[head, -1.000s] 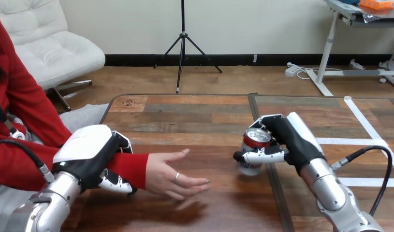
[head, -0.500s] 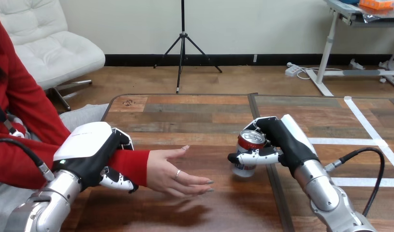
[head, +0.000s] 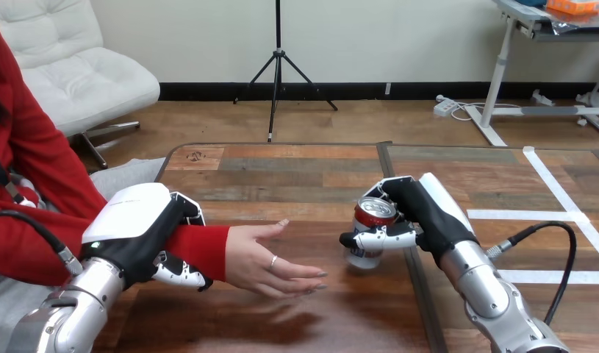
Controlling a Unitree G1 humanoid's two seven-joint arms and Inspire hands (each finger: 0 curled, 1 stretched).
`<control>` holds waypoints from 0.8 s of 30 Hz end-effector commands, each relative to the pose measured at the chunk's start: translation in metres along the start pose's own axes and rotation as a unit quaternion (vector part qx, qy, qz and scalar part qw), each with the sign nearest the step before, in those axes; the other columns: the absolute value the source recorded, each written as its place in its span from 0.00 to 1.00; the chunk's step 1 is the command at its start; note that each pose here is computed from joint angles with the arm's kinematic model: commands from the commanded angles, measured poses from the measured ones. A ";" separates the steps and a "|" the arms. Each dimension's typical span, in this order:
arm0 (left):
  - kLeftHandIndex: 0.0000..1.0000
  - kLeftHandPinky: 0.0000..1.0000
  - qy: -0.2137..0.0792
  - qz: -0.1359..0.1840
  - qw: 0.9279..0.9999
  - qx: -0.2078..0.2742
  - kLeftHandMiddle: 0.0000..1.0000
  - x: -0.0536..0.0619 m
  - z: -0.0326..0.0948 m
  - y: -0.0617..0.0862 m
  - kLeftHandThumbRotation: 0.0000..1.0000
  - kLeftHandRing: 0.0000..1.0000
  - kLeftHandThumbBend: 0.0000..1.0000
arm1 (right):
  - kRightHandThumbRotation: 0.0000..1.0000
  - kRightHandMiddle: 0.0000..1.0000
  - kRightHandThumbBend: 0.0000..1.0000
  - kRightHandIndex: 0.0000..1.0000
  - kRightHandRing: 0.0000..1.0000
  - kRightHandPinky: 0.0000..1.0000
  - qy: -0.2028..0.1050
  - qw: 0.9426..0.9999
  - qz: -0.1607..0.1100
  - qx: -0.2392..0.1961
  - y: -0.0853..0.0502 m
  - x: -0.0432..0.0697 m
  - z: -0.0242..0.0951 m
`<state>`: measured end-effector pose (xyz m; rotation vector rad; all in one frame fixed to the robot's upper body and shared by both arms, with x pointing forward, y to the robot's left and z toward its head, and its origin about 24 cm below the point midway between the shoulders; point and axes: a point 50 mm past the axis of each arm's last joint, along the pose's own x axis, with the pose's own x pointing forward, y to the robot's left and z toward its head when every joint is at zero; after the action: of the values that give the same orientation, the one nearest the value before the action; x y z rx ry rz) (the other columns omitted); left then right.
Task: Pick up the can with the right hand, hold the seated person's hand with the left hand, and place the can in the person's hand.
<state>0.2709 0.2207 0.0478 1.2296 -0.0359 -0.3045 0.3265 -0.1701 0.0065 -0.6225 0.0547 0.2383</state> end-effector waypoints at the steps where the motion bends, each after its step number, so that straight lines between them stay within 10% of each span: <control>1: 0.37 0.28 -0.098 0.145 0.985 0.005 0.37 0.014 0.035 0.065 0.00 0.32 0.76 | 0.00 0.41 0.69 0.46 0.36 0.33 -0.100 0.994 -0.037 -0.006 -0.027 0.034 0.066; 24: 0.36 0.27 -0.103 0.148 0.984 -0.004 0.36 0.016 0.037 0.064 0.00 0.32 0.74 | 0.00 0.41 0.69 0.46 0.36 0.33 -0.134 0.991 -0.023 0.005 -0.019 0.038 0.087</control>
<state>0.2716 0.2199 0.0522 1.2141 -0.0765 -0.2876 0.3372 -0.1520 0.0178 -0.5985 0.0284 0.2758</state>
